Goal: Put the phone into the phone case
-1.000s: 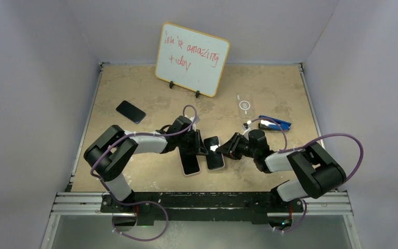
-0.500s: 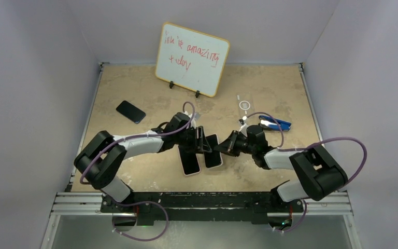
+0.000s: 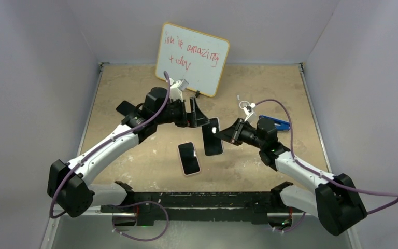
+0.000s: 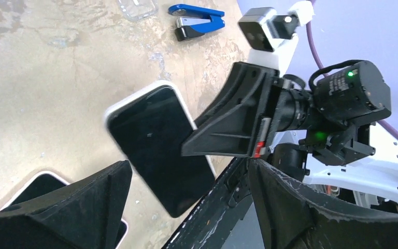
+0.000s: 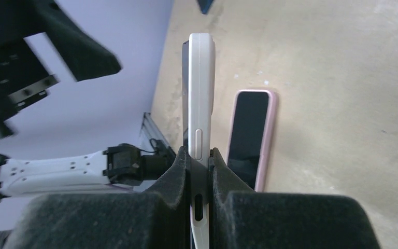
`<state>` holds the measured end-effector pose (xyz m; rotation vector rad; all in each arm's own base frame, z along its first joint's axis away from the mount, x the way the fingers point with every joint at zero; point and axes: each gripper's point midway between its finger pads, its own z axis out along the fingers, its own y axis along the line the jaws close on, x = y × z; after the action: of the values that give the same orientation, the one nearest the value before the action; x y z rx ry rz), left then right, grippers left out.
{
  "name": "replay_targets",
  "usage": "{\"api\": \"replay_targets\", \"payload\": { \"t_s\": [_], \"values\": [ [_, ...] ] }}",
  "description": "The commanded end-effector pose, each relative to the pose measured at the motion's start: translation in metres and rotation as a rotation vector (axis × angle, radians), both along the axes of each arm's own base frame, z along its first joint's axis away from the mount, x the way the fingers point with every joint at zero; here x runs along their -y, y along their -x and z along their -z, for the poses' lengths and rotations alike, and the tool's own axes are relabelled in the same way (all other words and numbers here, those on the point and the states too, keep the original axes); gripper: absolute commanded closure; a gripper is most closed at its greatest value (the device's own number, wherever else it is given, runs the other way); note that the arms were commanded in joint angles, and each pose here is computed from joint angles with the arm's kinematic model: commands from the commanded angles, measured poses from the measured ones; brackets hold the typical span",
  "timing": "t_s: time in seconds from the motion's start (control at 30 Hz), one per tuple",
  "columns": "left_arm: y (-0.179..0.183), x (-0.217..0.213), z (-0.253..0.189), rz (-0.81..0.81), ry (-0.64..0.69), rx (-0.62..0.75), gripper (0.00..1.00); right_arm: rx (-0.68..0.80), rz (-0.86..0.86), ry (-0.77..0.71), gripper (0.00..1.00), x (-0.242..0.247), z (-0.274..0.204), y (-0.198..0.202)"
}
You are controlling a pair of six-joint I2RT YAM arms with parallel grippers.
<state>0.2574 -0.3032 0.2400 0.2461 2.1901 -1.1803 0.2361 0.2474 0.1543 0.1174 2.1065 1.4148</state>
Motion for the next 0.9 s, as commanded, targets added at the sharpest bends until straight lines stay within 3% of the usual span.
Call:
{"api": "replay_targets", "payload": {
  "t_s": [0.0,0.23,0.47,0.7,0.87],
  "values": [
    [-0.007,-0.027,-0.018,-0.015,0.047,0.065,0.14,0.157,-0.074,-0.187,1.00,-0.010,-0.068,0.008],
    [0.006,-0.028,-0.062,0.088,0.244,0.175,0.13,0.298,-0.150,-0.330,1.00,-0.008,-0.114,0.033],
    [0.031,-0.017,-0.072,0.236,0.422,0.181,0.13,0.396,-0.166,-0.443,1.00,-0.001,-0.153,0.050],
    [0.042,-0.013,-0.081,0.305,0.543,0.167,0.16,0.402,-0.204,-0.466,1.00,-0.003,-0.166,0.054],
    [0.044,-0.012,-0.080,0.321,0.579,0.153,0.25,0.378,-0.205,-0.460,1.00,-0.005,-0.160,0.052]
  ]
}}
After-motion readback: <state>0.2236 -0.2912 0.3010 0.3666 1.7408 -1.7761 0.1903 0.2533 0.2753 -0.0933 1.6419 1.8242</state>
